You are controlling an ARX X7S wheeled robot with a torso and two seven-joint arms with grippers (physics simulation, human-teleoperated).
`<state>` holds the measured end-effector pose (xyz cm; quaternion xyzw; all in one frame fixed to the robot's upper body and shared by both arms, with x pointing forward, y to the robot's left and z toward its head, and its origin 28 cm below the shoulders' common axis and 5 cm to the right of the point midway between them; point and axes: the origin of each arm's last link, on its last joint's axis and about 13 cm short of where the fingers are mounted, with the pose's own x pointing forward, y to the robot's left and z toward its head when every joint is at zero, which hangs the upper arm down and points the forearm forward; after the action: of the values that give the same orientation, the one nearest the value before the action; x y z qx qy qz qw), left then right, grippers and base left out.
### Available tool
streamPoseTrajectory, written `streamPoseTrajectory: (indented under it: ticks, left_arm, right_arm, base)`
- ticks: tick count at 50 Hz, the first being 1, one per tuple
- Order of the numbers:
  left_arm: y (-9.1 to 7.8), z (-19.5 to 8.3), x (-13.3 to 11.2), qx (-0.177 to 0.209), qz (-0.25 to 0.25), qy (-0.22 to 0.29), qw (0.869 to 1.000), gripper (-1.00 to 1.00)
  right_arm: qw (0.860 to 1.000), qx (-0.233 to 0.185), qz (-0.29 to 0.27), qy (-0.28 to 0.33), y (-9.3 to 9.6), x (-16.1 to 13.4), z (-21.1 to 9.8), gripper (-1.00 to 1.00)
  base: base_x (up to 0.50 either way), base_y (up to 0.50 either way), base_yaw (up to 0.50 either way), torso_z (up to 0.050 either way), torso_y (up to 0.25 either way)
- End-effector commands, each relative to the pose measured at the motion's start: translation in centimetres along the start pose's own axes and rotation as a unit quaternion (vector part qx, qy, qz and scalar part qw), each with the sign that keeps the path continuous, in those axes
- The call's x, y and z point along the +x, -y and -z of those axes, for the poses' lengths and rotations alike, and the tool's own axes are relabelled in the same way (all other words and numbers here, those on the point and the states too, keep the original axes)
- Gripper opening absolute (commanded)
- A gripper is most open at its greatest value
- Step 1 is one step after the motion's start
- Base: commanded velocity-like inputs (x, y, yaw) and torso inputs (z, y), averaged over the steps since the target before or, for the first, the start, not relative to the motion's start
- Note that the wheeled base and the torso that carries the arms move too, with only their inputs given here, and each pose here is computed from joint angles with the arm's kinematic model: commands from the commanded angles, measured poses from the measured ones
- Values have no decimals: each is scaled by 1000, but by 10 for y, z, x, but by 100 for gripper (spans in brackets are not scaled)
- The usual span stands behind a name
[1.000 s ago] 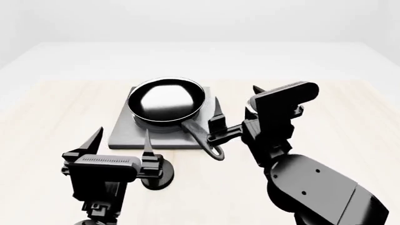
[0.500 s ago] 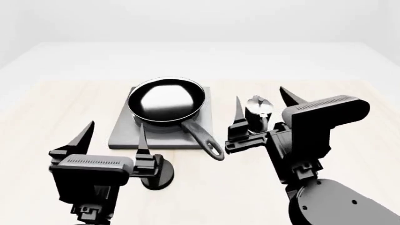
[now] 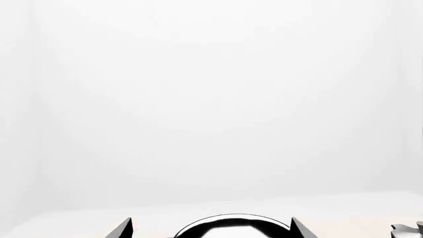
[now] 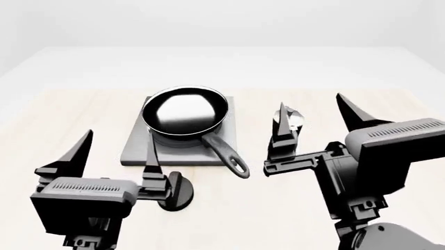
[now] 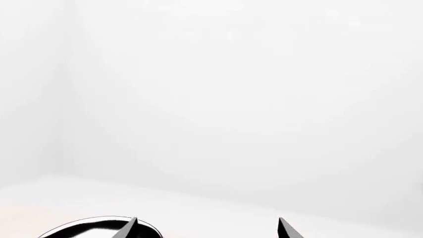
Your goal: Put the frying pan on the stove.
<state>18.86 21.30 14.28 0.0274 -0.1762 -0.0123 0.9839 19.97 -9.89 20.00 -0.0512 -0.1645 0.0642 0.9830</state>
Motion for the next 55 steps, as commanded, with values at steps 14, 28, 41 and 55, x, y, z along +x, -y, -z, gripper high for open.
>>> streamPoseTrajectory:
  ticks: [14, 28, 41, 55]
  left_arm:
    - [-1, -25, -12, -1, 1, 36, 999, 100]
    - [-1, -33, -16, -1, 3, 51, 999, 100]
    - [-3, -37, -20, 4, -3, 57, 998, 100]
    - [-2, -47, -25, 4, 3, 73, 997, 100]
  right_arm:
    - [999, -15, 20, 39, 1, -22, -18, 100]
    - [997, -19, 26, 65, 1, -34, -32, 100]
    - [996, -25, 35, 77, 2, -42, -36, 100]
    - [994, -29, 41, 95, 6, -48, -46, 100]
  base:
    - [0, 0, 0, 0, 0]
    - [0, 0, 0, 0, 0]
    - [0, 0, 0, 0, 0]
    - [0, 0, 0, 0, 0]
